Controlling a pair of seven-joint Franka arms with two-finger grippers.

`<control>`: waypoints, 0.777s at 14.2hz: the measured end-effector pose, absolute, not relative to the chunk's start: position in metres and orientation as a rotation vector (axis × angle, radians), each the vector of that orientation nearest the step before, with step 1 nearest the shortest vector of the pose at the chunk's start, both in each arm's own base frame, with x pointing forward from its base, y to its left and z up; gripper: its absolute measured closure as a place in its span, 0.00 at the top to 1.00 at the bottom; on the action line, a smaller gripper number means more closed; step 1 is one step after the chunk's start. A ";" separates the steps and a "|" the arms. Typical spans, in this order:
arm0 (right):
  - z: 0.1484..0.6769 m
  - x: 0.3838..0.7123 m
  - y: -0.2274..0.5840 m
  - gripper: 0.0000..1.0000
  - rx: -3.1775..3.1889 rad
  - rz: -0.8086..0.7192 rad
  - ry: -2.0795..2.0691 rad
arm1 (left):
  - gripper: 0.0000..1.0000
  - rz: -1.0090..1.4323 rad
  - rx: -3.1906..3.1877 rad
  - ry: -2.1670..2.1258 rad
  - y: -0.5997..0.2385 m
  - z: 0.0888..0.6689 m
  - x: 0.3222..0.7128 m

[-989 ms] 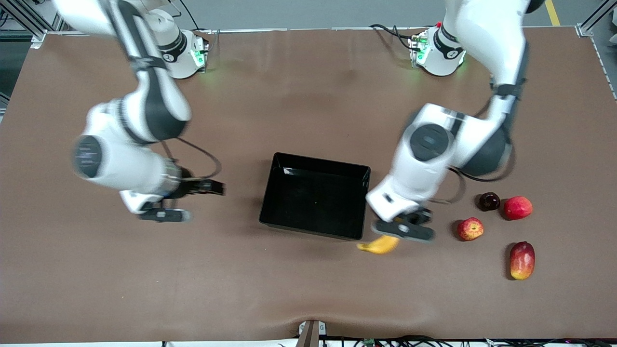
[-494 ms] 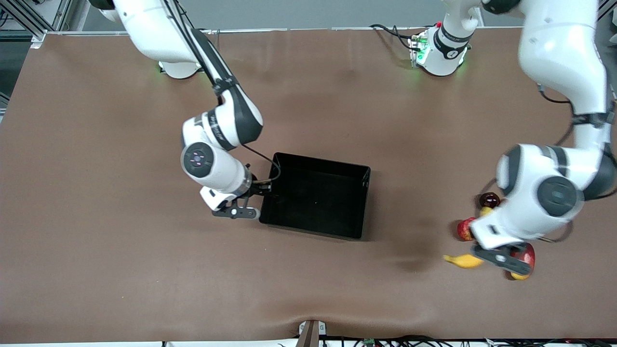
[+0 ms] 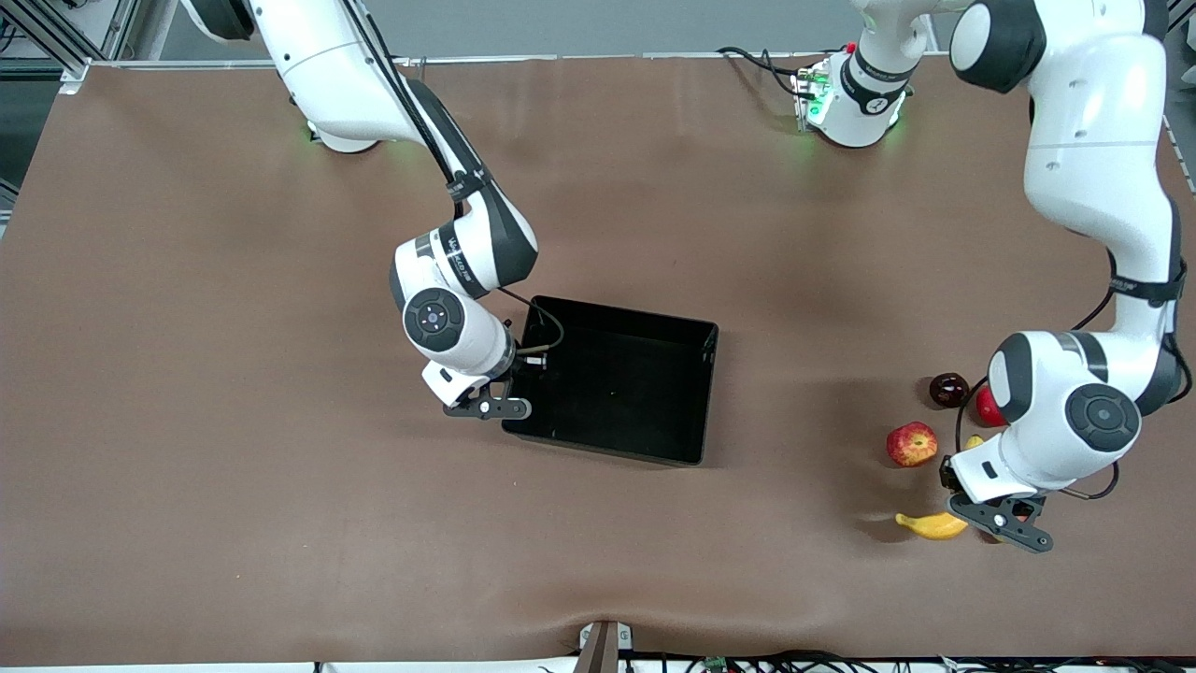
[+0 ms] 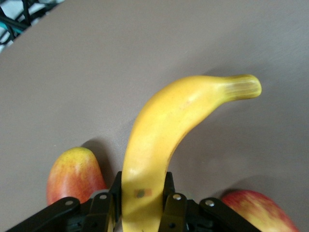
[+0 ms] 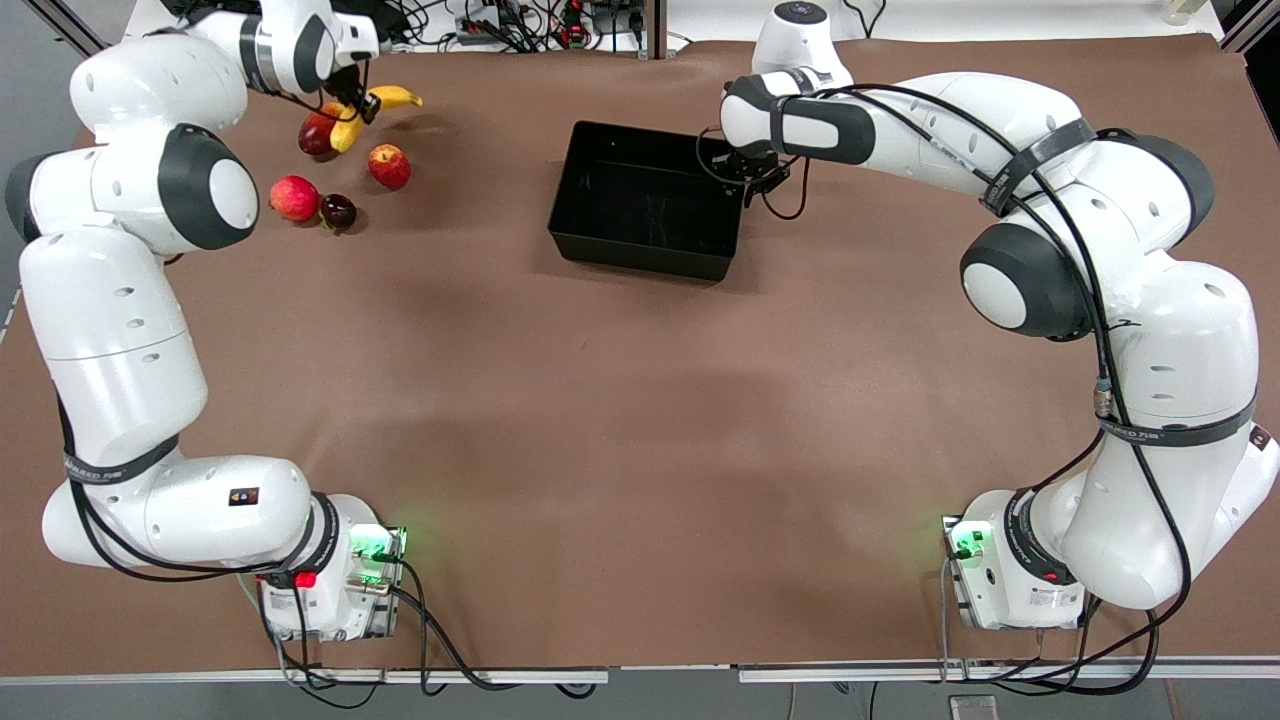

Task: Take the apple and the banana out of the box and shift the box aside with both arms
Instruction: 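Carry the banana beside the fruits while the right gripper reaches the tray, then release the banana with the left gripper while the right gripper drags the tray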

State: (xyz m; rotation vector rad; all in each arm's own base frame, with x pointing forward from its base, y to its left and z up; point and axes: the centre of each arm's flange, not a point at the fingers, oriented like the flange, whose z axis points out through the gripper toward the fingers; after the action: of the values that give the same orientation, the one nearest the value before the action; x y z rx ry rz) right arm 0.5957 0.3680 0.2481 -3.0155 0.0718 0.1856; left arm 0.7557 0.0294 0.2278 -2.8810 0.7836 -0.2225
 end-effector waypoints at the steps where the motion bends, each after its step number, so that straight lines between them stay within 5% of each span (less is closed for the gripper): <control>1: 0.247 0.596 0.368 0.08 -3.016 0.187 0.076 | 0.34 -0.221 -2.885 0.779 0.034 0.218 0.755; 7: 0.255 0.604 0.362 0.06 -3.017 0.160 0.092 | 0.34 -0.193 -2.897 0.775 0.036 0.197 0.752; 11: 0.292 0.635 0.308 0.06 -3.012 0.194 0.157 | 0.68 -0.211 -2.906 0.717 0.058 0.204 0.754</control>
State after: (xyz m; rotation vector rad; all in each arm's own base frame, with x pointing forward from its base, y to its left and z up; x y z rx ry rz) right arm 0.6349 0.3076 0.2919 -3.0121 0.1571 0.1937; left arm 0.7540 0.0585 0.2044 -2.9062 0.7170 -0.2105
